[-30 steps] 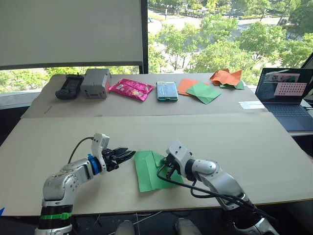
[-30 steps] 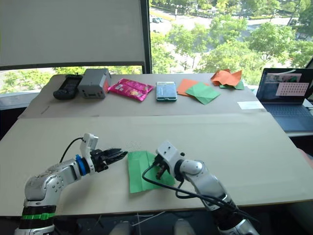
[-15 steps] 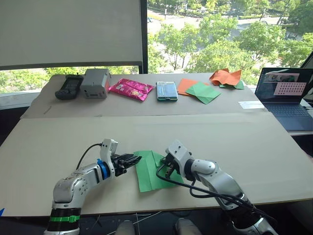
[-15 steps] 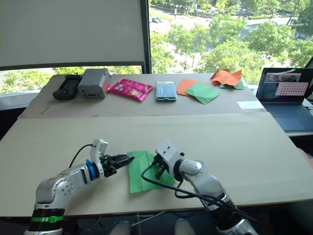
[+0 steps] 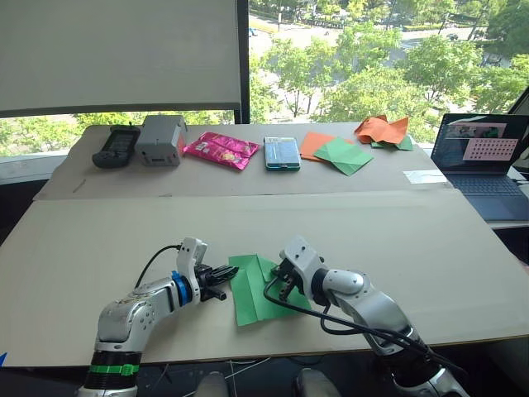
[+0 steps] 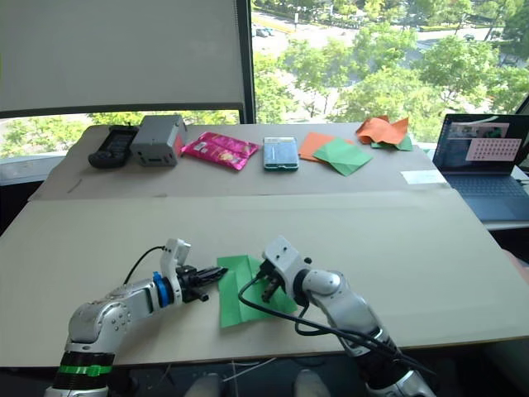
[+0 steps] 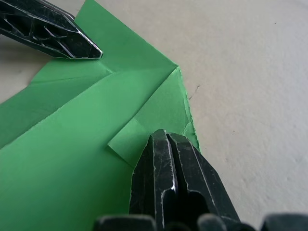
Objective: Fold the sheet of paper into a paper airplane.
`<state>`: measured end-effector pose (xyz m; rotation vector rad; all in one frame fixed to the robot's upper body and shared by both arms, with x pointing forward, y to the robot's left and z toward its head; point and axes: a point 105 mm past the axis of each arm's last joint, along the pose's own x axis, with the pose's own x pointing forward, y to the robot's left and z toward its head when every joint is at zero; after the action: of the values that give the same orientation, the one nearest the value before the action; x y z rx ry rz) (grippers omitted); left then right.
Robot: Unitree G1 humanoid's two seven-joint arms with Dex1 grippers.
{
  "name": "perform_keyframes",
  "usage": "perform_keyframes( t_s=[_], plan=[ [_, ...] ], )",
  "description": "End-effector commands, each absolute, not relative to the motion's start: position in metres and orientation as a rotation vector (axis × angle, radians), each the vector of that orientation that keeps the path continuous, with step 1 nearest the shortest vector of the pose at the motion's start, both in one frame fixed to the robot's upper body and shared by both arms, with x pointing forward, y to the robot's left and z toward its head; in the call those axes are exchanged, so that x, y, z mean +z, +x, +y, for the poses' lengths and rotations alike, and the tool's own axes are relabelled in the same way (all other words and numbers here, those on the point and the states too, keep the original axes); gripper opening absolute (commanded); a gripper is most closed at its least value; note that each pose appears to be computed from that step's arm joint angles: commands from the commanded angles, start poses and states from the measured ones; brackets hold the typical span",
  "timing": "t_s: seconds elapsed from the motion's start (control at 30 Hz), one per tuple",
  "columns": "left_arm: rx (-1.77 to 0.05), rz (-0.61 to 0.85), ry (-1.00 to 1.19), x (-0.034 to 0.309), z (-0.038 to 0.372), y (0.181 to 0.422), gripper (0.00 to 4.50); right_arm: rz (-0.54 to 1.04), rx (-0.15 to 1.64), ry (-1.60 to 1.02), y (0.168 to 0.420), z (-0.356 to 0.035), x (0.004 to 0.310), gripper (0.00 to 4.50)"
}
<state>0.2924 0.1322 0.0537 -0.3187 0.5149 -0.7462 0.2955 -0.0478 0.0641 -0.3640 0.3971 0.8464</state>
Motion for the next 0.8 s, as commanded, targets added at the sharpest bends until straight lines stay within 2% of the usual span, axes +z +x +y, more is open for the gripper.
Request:
perform_keyframes(
  t_s=[0.03,0.2,0.33,0.43,0.8],
  plan=[
    [-0.773,0.430,-0.187,0.071,0.128,0.300,0.02,0.441,0.830,-0.361,0.294,-0.051,0.057,0.00],
    [-0.870,0.327,0.080,0.087,0.118,0.302,0.02,0.424,0.820,-0.348,0.295,-0.049,0.064,0.00],
    [-0.976,0.320,0.333,0.074,0.111,0.295,0.02,0.420,0.821,-0.331,0.294,-0.046,0.067,0.00],
    [-1.047,0.333,0.444,0.063,0.109,0.287,0.02,0.410,0.821,-0.320,0.294,-0.043,0.070,0.00],
    [-1.059,0.335,0.516,0.051,0.104,0.294,0.02,0.314,0.811,-0.237,0.306,-0.032,0.092,0.00]
  ],
)
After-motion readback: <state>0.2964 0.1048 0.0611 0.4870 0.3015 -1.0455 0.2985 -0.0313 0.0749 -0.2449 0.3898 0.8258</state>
